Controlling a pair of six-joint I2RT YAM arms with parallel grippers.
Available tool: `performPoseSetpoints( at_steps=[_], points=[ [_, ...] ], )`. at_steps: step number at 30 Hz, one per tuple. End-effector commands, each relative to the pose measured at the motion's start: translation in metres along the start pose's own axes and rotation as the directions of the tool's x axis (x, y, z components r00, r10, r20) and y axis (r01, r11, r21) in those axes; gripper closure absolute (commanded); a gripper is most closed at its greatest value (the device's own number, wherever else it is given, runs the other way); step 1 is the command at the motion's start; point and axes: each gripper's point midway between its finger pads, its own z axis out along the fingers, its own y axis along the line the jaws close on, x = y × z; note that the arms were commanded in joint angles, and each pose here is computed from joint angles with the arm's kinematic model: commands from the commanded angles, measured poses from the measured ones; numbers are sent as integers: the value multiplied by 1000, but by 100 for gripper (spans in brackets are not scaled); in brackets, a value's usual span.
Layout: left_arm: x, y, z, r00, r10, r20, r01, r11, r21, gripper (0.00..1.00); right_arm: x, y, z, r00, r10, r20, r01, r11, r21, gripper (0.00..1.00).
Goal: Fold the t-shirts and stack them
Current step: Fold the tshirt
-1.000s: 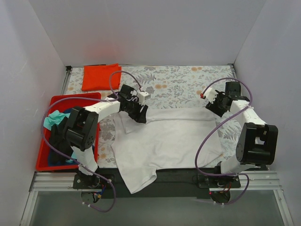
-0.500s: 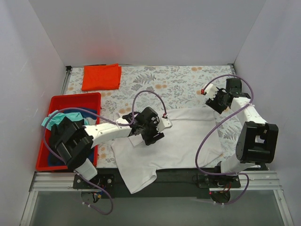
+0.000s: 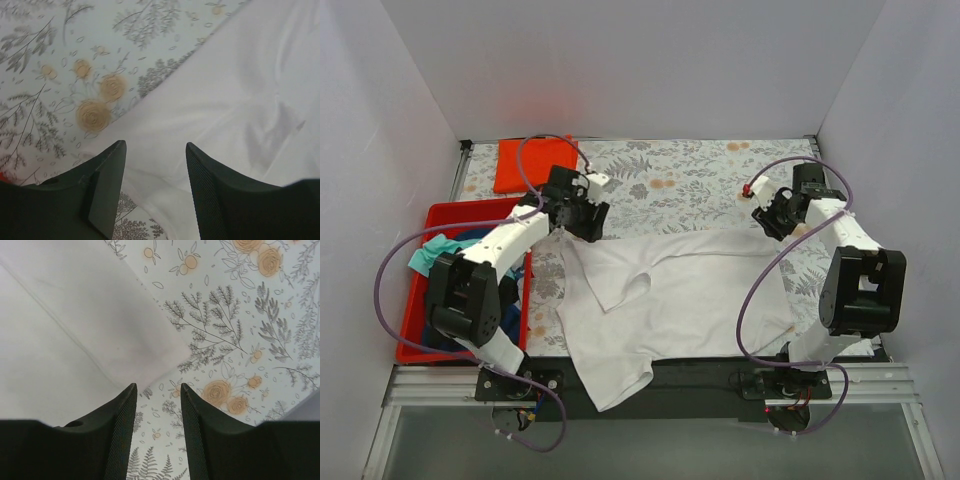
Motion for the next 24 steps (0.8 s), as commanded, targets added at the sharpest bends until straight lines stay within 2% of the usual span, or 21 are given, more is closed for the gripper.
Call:
performPoseSetpoints(
  at_steps=[1,6,12,18,20,21,23,24],
  points=[
    [14,19,-12,973,-225,-56,226,974,8,50,-11,13,8,997,79,10,-78,995,-66,54],
    [36,50,-18,898,-431,-94,430,902,-30,48,-3,23,26,991,123,-43,-127,986,-106,58],
    [58,51,-2,856,-492,-160,492,870,-44,45,11,26,43,980,164,-110,-176,977,-118,60],
    [59,46,12,831,-534,-156,539,842,-11,48,20,25,51,974,170,-148,-188,975,-115,62],
    [59,48,17,825,-544,-154,548,836,-15,52,22,24,53,973,170,-156,-188,976,-112,62],
    [60,50,18,823,-547,-151,550,835,-26,60,22,24,53,973,170,-157,-188,976,-111,62],
    [58,59,21,827,-549,-126,547,836,-54,69,24,23,54,972,169,-164,-187,977,-103,62],
    [57,63,22,826,-551,-119,547,834,-66,78,25,21,55,971,166,-171,-184,978,-95,63]
  ],
)
